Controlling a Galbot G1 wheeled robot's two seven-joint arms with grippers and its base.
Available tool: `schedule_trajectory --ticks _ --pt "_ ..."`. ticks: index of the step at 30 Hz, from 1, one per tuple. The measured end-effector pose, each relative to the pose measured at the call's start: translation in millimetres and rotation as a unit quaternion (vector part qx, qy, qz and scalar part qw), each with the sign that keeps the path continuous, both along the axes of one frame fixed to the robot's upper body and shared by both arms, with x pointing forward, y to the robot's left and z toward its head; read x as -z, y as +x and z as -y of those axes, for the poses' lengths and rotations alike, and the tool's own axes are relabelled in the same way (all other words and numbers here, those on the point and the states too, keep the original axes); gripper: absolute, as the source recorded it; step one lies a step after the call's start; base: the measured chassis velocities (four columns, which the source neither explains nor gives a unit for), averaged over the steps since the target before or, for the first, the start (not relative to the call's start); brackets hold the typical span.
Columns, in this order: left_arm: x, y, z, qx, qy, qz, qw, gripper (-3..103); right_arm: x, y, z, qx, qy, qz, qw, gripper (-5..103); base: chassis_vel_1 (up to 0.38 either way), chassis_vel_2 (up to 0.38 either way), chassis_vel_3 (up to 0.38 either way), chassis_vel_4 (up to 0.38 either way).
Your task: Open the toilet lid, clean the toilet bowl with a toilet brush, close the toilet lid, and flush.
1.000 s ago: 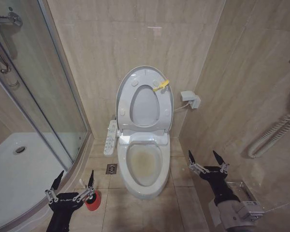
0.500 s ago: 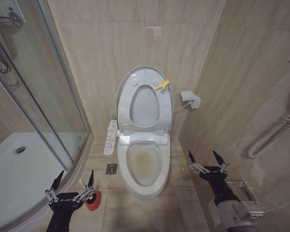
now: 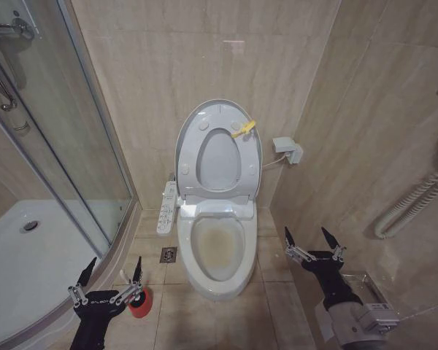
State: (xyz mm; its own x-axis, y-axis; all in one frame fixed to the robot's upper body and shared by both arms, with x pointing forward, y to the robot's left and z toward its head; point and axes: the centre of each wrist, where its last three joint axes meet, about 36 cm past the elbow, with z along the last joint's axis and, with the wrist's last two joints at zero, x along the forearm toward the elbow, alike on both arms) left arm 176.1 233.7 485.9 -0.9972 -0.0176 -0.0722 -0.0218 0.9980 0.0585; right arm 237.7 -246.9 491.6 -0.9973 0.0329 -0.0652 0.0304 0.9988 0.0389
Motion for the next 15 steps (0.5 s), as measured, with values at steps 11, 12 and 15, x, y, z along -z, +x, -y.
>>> schedule_trajectory --ticks 11,12,15 --pt "0.0 0.0 0.0 0.0 0.0 0.0 1.0 100 0.0 0.0 0.0 0.0 0.0 0.0 1.0 100 0.0 0.0 0.0 0.0" --pt "0.0 0.0 0.0 0.0 0.0 0.0 1.0 100 0.0 0.0 0.0 0.0 0.0 0.0 1.0 100 0.0 0.0 0.0 0.0" --pt "0.0 0.0 0.0 0.0 0.0 0.0 1.0 100 0.0 0.0 0.0 0.0 0.0 0.0 1.0 100 0.0 0.0 0.0 0.0"
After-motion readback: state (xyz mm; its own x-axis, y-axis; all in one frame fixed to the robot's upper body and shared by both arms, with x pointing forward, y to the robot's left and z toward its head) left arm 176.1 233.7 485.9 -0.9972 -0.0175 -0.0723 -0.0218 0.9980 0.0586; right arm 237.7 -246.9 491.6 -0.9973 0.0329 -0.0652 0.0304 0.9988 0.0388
